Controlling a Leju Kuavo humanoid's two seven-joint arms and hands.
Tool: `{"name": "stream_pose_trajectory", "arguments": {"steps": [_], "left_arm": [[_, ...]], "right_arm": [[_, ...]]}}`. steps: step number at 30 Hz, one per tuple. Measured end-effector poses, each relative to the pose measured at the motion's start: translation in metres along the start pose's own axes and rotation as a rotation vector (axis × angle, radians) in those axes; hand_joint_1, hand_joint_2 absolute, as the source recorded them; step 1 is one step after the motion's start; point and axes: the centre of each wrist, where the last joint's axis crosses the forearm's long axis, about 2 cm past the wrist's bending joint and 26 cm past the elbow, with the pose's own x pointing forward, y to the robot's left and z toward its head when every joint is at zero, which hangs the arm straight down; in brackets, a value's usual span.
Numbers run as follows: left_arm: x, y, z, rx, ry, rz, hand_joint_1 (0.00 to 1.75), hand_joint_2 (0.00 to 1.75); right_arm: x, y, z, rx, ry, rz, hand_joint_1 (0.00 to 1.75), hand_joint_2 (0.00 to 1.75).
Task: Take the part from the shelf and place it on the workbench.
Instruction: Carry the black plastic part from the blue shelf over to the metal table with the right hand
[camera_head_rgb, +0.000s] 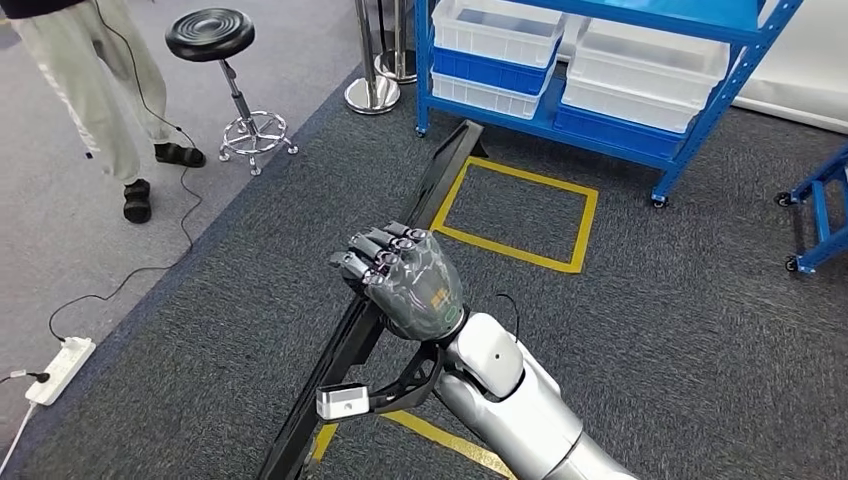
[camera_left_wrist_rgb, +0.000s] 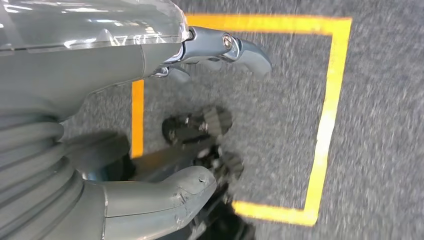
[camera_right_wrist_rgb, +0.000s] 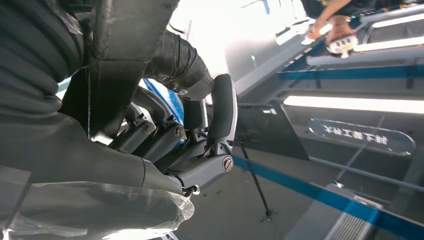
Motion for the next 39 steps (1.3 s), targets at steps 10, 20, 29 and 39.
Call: {"name": "stream_pose_trajectory", "arguments": {"steps": [10, 20, 29, 39], "left_arm": [[-0.0008, 0.0027, 0.0, 0.008, 0.001, -0.001, 0.0, 1.75], [0.0011, 0.0018, -0.0007, 0.017, -0.007, 0.016, 0.0, 1.75], [-0.001, 0.0009, 0.0004, 0.026, -0.006, 0.025, 0.0, 1.75], [-0.0057, 0.0017, 0.0024, 0.052, -0.003, 0.002, 0.0, 1.75]], "right_arm": [[0.0004, -0.0005, 0.0001, 0.0, -0.005, 0.006, 1.75, 1.75], [-0.002, -0.0023, -0.0007, -0.002, -0.005, 0.02, 1.75, 1.75], [-0.0032, -0.0032, -0.0005, 0.0, -0.004, 0.027, 1.75, 1.75], [-0.0038, -0.0046, -0.0002, 0.001, -0.004, 0.045, 1.75, 1.75]]}}
